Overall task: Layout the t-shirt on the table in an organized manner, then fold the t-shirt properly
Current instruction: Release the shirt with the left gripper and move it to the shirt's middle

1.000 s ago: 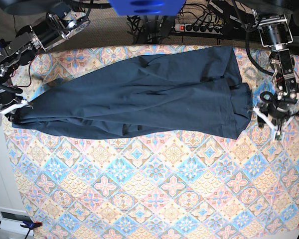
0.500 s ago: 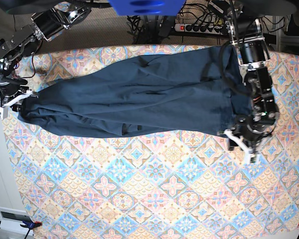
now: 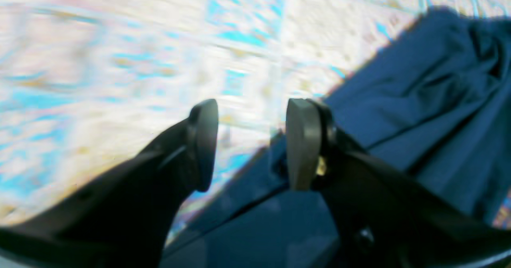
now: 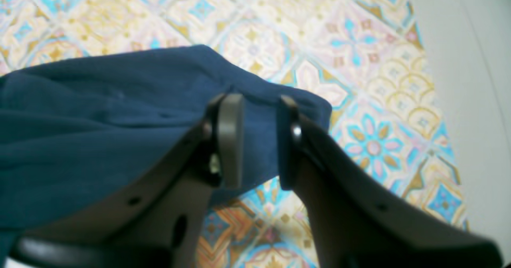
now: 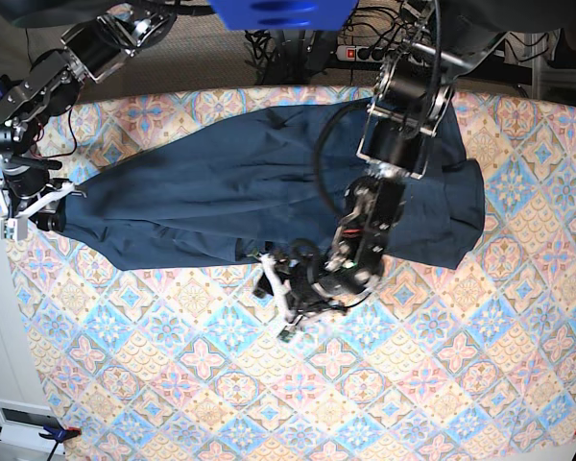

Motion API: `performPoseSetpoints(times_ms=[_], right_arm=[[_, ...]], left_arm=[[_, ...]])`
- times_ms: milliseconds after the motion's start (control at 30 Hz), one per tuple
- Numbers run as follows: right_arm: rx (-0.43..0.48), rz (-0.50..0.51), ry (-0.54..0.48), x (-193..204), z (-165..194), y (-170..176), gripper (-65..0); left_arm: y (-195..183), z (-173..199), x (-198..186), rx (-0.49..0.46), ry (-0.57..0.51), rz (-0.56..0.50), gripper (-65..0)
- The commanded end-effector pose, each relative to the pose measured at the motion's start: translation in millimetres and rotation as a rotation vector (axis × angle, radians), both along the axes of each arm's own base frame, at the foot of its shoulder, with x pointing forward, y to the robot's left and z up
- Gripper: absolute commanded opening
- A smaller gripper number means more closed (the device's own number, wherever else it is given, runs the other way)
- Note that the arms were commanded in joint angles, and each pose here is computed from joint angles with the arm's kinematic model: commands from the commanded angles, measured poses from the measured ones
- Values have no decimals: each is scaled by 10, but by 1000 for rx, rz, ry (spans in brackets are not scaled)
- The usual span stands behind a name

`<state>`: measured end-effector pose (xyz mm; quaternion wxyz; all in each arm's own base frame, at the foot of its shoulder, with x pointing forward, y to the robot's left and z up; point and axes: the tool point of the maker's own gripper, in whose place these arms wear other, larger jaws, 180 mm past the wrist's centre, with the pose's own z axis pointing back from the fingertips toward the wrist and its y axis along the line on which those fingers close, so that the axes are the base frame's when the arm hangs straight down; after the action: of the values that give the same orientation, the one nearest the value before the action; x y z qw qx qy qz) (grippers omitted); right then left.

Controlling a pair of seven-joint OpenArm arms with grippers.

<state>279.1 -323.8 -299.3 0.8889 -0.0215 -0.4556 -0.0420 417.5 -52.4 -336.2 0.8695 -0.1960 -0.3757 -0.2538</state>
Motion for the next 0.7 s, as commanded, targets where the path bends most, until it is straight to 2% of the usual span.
performPoseSetpoints(times_ms=[0, 67, 167, 300, 667], right_arm=[[-26, 4, -58, 63, 179, -49, -504], [-28, 4, -60, 64, 188, -49, -504], [-32, 5, -63, 65, 202, -48, -504], [-34, 5, -64, 66, 208, -53, -504], [-32, 4, -63, 66, 203, -53, -504]], left_arm=[[-125, 209, 154, -29, -44, -8, -373], [-314, 115, 139, -28, 4, -36, -374], [-551, 70, 82, -41, 3, -78, -373], [-832, -138, -120, -13, 43, -154, -372], [-956, -259, -287, 24, 60, -218, -377]])
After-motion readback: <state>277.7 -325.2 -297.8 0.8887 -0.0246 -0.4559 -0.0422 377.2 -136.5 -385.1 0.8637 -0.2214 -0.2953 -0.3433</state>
